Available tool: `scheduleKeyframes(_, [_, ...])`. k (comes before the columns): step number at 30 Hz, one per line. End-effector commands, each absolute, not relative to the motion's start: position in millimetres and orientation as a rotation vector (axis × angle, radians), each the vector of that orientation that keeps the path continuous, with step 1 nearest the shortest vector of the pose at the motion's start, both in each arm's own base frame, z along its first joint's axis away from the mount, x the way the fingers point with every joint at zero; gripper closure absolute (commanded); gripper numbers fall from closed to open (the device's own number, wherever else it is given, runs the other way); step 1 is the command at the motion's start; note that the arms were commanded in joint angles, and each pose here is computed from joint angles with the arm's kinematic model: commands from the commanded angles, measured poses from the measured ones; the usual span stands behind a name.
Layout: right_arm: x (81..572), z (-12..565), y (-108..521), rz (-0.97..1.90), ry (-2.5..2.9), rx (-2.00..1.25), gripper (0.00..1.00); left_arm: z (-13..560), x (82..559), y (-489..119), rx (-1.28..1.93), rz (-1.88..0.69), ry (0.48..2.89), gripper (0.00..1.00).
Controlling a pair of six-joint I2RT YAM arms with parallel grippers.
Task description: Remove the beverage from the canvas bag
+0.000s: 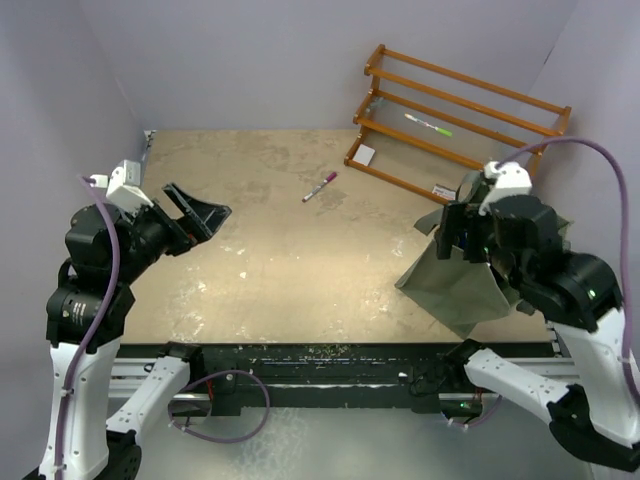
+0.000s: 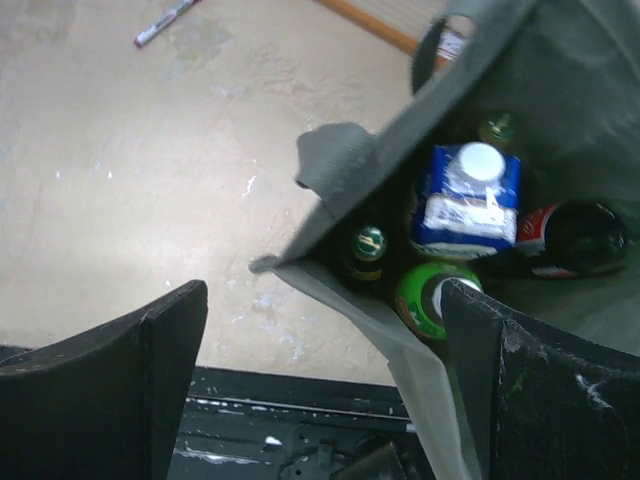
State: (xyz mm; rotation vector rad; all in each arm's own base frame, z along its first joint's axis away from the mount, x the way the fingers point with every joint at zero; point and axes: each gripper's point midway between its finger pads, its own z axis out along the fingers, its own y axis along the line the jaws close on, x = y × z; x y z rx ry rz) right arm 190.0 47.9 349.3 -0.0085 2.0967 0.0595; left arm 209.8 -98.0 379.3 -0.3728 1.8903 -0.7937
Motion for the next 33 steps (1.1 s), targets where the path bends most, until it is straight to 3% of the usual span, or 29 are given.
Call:
scheduleKeyframes(1, [203.2, 343.4, 73.1, 0.052, 2.164, -0.289, 0.0, 387.3, 190.8, -117.0, -0.334, -0.951, 1.883, 0.01])
scheduleKeyframes(8, [193.4, 355.1, 68.3, 0.027, 2.05, -0.507, 0.0, 400.3, 162.2, -116.3, -0.308, -1.008, 1.784, 0.01])
scheduleKeyframes(12, [197.6, 330.3, 54.8, -0.124, 2.102, -0.61, 0.01, 399.9, 160.3, -118.0, -0.308, -1.023, 1.788, 0.01])
scheduleKeyframes(24, [195.0, 266.1, 43.7, -0.315, 2.041, -1.014, 0.17, 400.0, 212.0, -125.7, -0.275, -0.969, 1.882, 0.01])
scheduleKeyframes(30, [205.7, 262.4, 70.8, -0.198, 2.016, -1.051, 0.47, 382.7, 245.6, -130.6, -0.333, -0.972, 1.935, 0.01])
scheduleKeyframes(33, [206.1, 259.7, 91.9, -0.072, 2.025, -1.057, 0.68, 373.2, 256.2, -136.2, -0.365, -1.015, 1.945, 0.01])
